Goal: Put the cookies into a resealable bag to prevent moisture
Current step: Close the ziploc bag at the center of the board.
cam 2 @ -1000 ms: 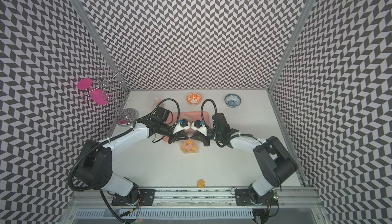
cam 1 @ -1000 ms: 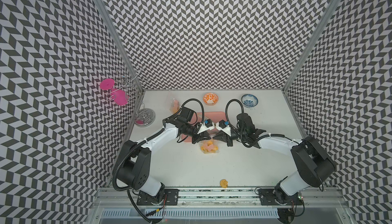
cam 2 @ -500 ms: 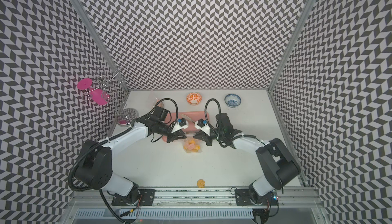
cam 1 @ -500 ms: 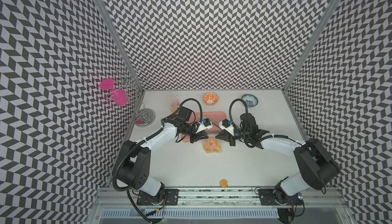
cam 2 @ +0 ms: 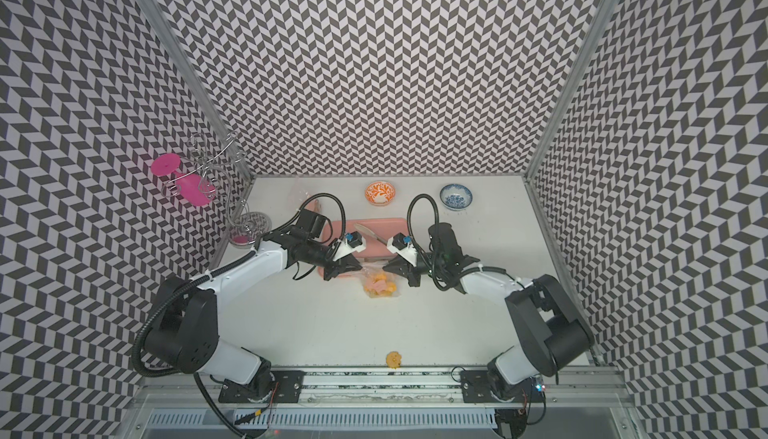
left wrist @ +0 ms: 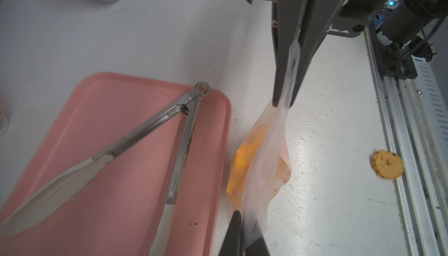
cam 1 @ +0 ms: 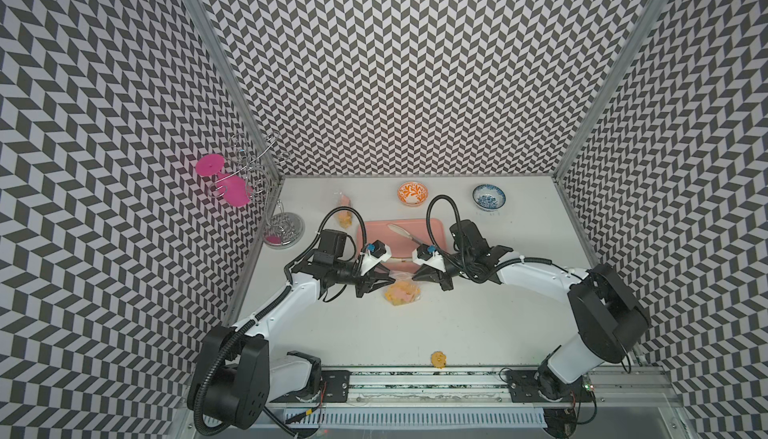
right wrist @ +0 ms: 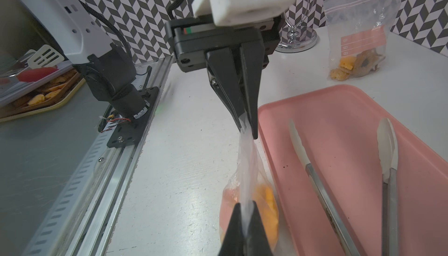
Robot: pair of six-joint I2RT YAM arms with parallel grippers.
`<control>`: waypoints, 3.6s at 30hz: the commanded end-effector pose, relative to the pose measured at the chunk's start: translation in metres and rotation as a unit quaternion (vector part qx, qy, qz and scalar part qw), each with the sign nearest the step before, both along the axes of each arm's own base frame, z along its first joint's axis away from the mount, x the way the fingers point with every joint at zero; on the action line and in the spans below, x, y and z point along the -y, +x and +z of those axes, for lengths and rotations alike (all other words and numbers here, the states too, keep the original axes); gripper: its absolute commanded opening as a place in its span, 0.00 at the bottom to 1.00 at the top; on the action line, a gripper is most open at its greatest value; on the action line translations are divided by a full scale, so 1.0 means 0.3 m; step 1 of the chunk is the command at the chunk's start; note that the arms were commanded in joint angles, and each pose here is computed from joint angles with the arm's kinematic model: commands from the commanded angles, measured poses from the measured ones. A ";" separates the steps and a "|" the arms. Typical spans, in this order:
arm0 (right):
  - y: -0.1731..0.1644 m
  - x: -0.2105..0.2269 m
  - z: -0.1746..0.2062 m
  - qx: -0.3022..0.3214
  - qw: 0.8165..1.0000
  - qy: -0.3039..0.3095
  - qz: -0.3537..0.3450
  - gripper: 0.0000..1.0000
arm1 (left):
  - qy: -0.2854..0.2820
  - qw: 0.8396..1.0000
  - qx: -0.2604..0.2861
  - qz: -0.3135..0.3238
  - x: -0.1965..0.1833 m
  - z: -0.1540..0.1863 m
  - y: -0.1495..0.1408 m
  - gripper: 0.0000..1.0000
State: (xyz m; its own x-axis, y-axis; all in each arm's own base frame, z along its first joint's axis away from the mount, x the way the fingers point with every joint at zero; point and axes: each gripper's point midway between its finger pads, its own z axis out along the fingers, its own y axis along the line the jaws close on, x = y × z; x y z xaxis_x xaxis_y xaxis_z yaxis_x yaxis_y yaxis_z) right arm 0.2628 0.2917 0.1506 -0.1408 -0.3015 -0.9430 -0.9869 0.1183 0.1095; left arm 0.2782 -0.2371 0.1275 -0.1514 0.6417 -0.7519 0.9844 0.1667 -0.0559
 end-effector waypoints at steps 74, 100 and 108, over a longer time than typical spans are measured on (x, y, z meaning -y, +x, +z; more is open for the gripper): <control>-0.040 -0.245 0.120 0.182 0.981 -0.009 0.060 0.58 | 0.034 0.999 -0.015 0.002 -0.065 0.132 -0.189 0.00; -0.088 -0.298 -0.046 0.108 0.975 -0.077 0.178 0.23 | 0.052 0.998 0.034 0.005 -0.081 0.150 -0.143 0.00; -0.071 -0.258 -0.067 0.110 0.977 -0.099 0.154 0.22 | 0.036 0.999 0.035 0.009 -0.091 0.158 -0.141 0.00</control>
